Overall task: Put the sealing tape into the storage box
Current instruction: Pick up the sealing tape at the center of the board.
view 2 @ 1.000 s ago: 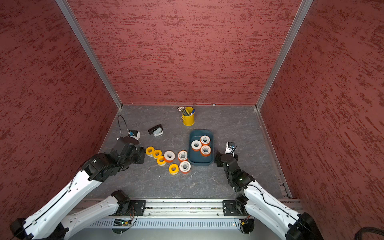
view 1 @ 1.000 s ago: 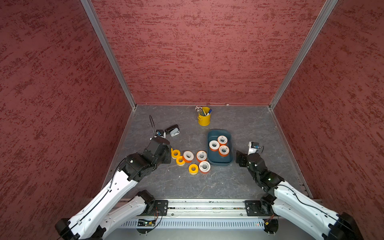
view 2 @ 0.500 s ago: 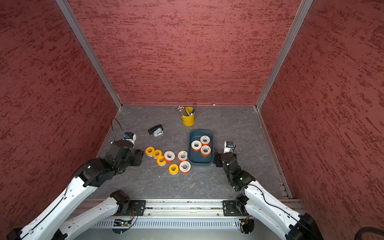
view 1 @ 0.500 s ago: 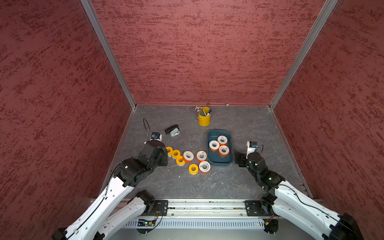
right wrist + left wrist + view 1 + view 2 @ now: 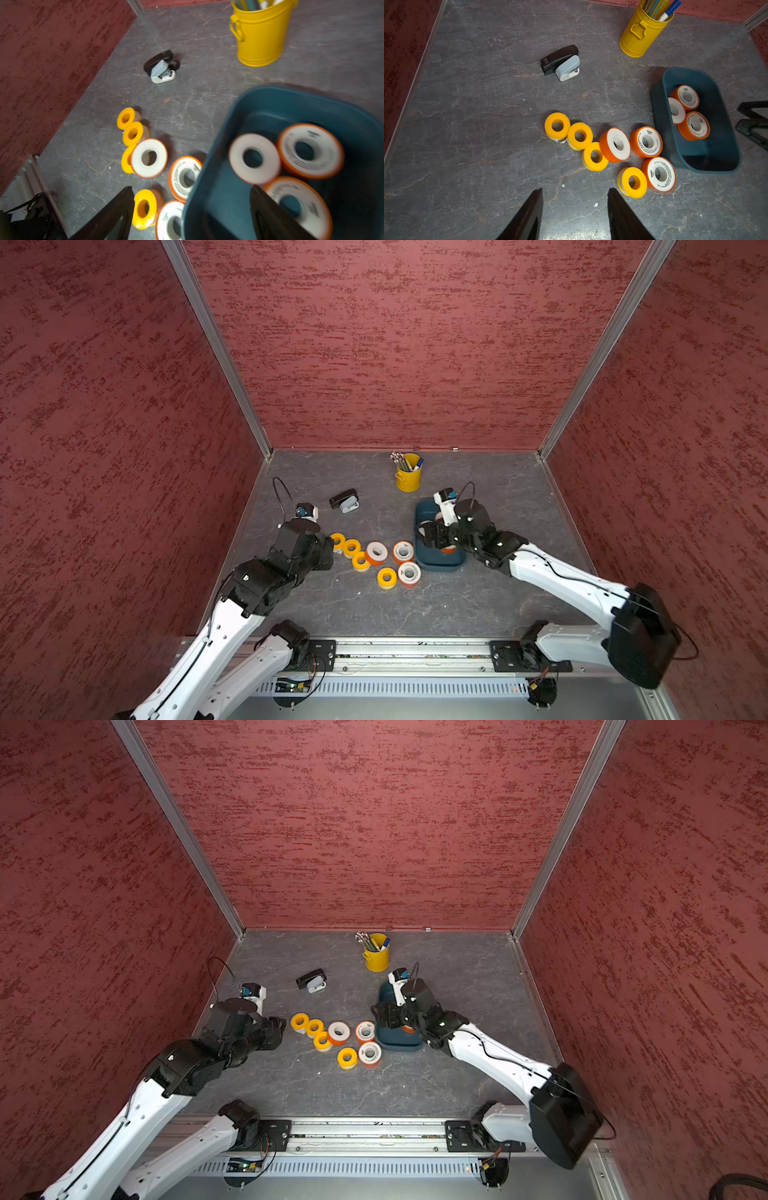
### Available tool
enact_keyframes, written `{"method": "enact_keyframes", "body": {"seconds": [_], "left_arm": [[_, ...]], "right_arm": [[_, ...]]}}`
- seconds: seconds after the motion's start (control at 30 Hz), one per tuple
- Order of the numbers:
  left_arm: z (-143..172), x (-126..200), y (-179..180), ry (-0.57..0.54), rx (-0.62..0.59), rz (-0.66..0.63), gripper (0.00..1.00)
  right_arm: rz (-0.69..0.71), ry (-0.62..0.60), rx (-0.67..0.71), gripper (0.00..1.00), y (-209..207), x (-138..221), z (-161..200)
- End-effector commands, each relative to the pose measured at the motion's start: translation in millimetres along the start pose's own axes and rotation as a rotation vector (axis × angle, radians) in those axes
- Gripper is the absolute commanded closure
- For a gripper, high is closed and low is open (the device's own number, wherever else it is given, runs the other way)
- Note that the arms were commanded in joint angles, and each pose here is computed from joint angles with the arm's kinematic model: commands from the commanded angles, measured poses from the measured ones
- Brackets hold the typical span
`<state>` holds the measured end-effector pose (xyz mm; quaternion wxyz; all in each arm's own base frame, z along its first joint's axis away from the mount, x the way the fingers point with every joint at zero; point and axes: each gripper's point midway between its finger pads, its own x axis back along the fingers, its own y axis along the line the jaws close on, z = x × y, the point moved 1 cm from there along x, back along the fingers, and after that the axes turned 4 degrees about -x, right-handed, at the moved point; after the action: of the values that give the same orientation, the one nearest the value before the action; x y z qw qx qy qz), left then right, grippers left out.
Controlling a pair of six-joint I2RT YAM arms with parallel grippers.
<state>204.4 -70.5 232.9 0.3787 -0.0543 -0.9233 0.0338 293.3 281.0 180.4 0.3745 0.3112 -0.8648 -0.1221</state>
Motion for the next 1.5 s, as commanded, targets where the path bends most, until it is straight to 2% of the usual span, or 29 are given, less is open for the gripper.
{"method": "enact_keyframes", "body": {"seconds": [0.0,0.13,0.27,0.47,0.63,1.07,1.47], "left_arm": [[-1,-2,0,-0.008,-0.005,0.004,0.44],[1,-5,-2,0.007,-0.01,0.007,0.4],[1,-8,0,0.018,-0.007,-0.002,0.38],[1,-7,0,0.014,-0.004,-0.001,0.26],[1,-7,0,0.015,-0.003,0.001,0.2],[1,-6,-1,0.013,-0.002,0.008,0.16],[2,-6,-1,0.012,-0.001,0.014,0.13]], "right_arm": [[-0.096,0.093,0.055,0.09,37,-32,4],[-0.103,0.17,0.141,0.06,64,-76,13],[-0.118,0.252,0.125,0.04,73,-110,22],[-0.114,0.34,0.104,0.03,70,-141,39],[-0.093,0.363,0.111,0.03,62,-151,48],[-0.052,0.447,0.11,0.05,48,-157,72],[-0.065,0.509,0.095,0.2,47,-159,86]]}}
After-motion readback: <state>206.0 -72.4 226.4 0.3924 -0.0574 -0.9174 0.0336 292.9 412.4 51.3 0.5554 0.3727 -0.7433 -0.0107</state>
